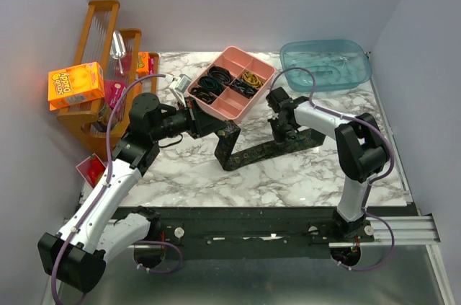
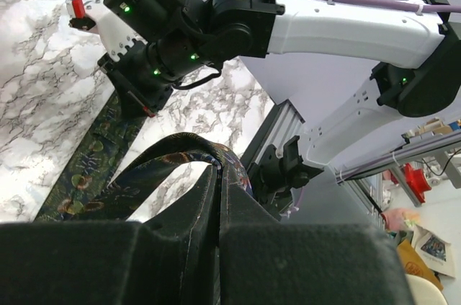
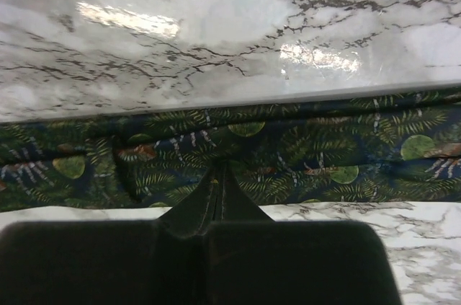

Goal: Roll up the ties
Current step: Place the tie at the center of the board.

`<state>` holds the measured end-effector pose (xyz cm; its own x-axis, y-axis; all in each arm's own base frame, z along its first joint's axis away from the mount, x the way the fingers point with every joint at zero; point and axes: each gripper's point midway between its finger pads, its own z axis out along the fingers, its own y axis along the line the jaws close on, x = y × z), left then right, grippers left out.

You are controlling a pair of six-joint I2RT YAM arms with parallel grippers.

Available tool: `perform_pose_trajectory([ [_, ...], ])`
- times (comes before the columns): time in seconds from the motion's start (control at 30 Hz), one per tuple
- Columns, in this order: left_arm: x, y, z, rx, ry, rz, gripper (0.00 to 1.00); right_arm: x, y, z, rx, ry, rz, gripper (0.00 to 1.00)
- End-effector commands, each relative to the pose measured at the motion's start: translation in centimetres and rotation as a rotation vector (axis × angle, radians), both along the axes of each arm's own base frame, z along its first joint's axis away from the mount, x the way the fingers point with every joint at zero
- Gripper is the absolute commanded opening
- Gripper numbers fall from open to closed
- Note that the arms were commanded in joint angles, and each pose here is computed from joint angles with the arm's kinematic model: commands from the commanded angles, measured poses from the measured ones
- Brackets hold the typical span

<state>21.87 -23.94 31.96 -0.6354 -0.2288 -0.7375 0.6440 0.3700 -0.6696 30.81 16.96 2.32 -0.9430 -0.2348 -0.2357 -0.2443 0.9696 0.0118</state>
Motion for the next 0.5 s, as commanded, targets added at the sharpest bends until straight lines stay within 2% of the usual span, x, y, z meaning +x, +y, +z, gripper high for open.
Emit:
perform_pose_trajectory([
  [0.0,0.0,0.4,0.1,0.01,-0.018,0.016,0.06,0.0,-0.9,-1.1,-0.052,0.016,-0.028,0.01],
  [0.17,0.0,0.5,0.0,0.019,-0.016,0.023,0.07,-0.3,-2.5,-2.0,-0.115,0.04,-0.066,0.01],
  [0.47,-0.2,1.1,-1.4,0.069,0.012,0.044,0.07,-0.7,-6.6,-2.2,-0.144,0.082,-0.156,0.01],
])
